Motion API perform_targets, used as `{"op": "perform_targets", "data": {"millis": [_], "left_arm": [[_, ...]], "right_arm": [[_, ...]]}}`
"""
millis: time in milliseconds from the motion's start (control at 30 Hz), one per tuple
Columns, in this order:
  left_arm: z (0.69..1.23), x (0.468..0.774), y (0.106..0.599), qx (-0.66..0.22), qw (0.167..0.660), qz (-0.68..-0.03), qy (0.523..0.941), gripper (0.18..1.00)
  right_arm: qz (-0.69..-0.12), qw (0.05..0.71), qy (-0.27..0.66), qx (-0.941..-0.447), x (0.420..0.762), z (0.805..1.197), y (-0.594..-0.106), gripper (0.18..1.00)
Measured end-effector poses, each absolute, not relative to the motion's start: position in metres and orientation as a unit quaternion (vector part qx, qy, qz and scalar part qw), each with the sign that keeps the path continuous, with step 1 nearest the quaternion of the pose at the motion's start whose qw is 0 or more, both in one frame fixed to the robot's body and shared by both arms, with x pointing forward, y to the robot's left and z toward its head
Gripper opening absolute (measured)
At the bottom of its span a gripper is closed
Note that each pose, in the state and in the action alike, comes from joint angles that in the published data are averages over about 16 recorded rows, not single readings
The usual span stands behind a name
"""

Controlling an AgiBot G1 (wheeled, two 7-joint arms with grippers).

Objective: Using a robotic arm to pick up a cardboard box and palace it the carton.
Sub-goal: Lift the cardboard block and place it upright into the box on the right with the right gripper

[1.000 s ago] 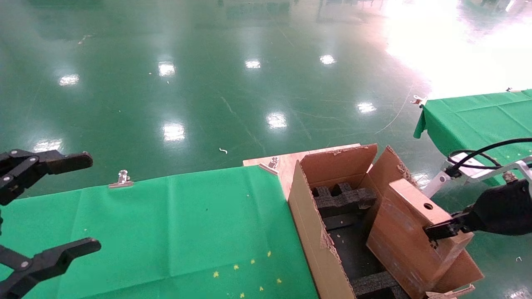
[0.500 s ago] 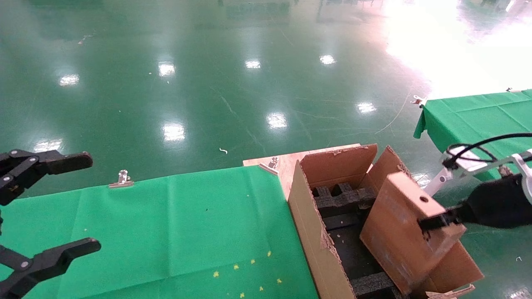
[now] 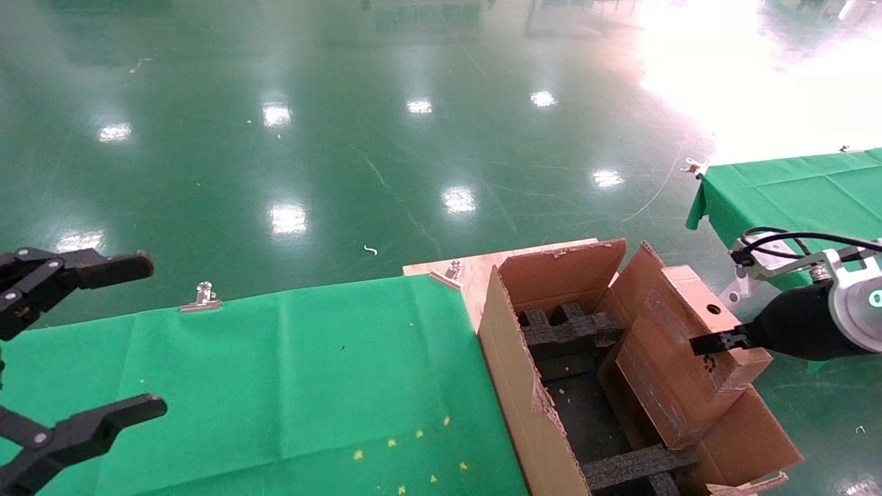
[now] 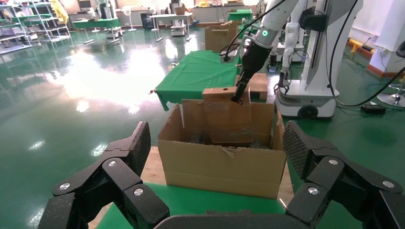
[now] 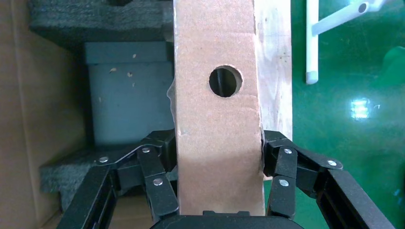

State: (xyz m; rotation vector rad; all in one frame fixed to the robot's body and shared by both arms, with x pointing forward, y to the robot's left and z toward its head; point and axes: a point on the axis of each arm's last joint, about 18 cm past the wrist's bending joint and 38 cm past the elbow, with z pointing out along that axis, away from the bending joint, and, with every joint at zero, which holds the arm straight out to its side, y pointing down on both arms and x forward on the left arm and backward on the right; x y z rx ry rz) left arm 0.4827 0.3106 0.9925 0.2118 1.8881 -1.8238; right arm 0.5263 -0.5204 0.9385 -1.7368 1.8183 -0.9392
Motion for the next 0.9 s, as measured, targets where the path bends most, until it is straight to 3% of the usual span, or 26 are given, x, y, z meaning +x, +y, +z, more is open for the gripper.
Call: {"op": "perform_targets", "data": {"millis": [900], "left_arm": [[0.992,0.483,0.311,0.078,0.251,-0.67,0.694,1.001]], "right_arm": [[-0.366,0.203,0.651,-0.633,0.567,0.883,-0.504,0.349]]}}
